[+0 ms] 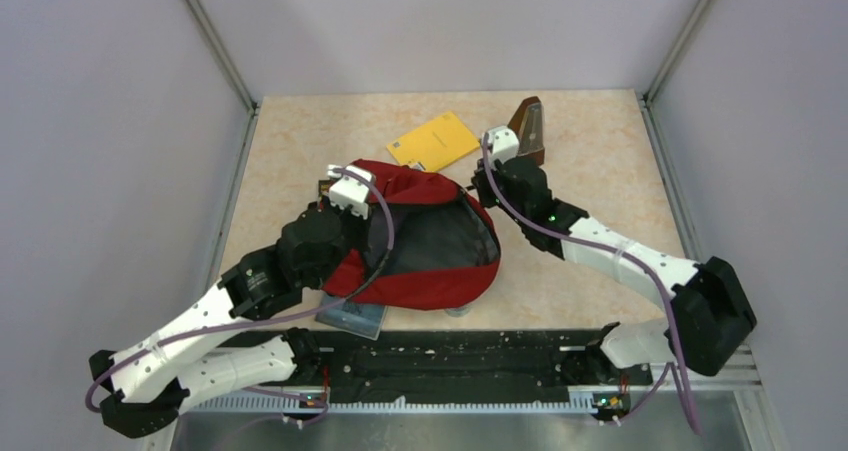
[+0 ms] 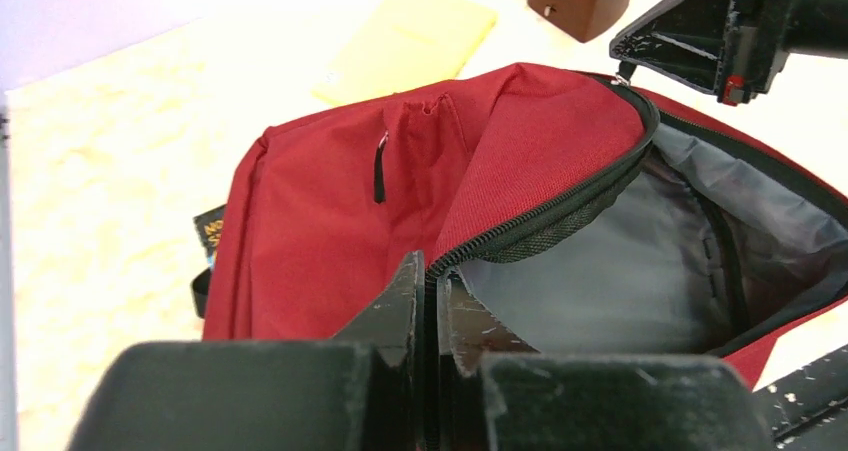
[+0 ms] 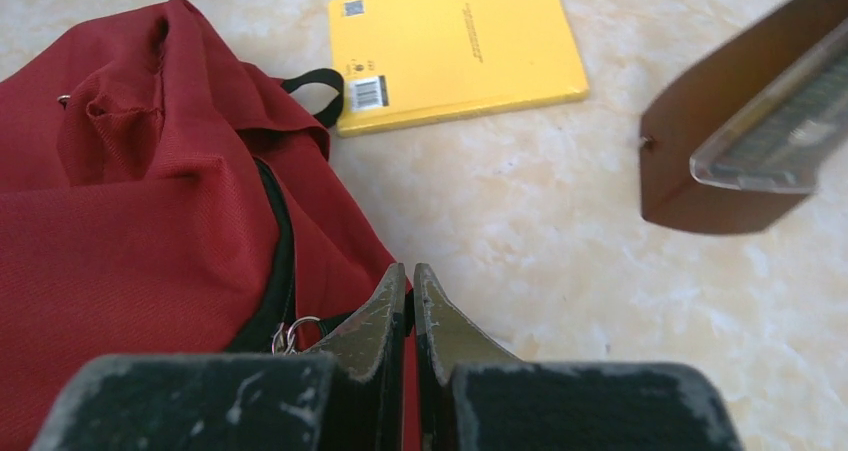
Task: Pack the student bag
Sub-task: Unzip the student bag at the center of the board.
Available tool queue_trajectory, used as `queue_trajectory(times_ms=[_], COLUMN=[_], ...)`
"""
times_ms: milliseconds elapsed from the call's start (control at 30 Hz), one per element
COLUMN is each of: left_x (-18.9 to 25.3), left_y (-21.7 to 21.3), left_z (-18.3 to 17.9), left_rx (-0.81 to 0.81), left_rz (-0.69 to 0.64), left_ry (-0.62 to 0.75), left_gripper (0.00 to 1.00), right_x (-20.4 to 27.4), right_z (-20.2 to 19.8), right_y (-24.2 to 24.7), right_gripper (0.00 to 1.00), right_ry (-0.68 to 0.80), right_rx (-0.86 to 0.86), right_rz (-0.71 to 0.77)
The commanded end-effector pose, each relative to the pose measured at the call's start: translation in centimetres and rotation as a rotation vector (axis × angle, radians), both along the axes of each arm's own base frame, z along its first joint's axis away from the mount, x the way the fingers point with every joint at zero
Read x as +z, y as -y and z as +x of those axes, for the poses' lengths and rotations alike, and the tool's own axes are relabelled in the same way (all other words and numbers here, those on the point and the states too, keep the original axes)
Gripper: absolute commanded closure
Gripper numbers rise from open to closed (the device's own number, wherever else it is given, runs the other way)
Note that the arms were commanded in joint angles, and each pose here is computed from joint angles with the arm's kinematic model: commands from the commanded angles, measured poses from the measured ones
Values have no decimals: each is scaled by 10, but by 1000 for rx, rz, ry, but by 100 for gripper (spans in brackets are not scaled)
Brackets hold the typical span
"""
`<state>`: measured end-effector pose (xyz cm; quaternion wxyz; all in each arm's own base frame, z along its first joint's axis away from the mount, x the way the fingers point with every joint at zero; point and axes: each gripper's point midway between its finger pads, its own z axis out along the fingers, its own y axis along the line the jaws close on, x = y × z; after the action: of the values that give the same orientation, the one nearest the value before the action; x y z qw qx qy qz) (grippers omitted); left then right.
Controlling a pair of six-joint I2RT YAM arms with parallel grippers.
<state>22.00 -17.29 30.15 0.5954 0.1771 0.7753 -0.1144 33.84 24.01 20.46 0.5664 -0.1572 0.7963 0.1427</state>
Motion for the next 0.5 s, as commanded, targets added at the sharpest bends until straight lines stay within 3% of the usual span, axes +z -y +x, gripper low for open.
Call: queue_trajectory(times_ms=[0, 233, 467], left_x=[50, 69, 76], left_y=[-41, -93, -100], left_z=[4, -7, -15], left_rx=[121, 272, 240], left_rz=[-18, -131, -160], left_ry=[159, 309, 371], left_gripper=[100, 100, 100], right_x=[20, 3, -17], right_z=[29, 68, 98], right_y=[-26, -65, -105], right_gripper=[100, 100, 100], right_ry=[68, 40, 12], right_rx=[99, 179, 262], right_rz=[11, 42, 40])
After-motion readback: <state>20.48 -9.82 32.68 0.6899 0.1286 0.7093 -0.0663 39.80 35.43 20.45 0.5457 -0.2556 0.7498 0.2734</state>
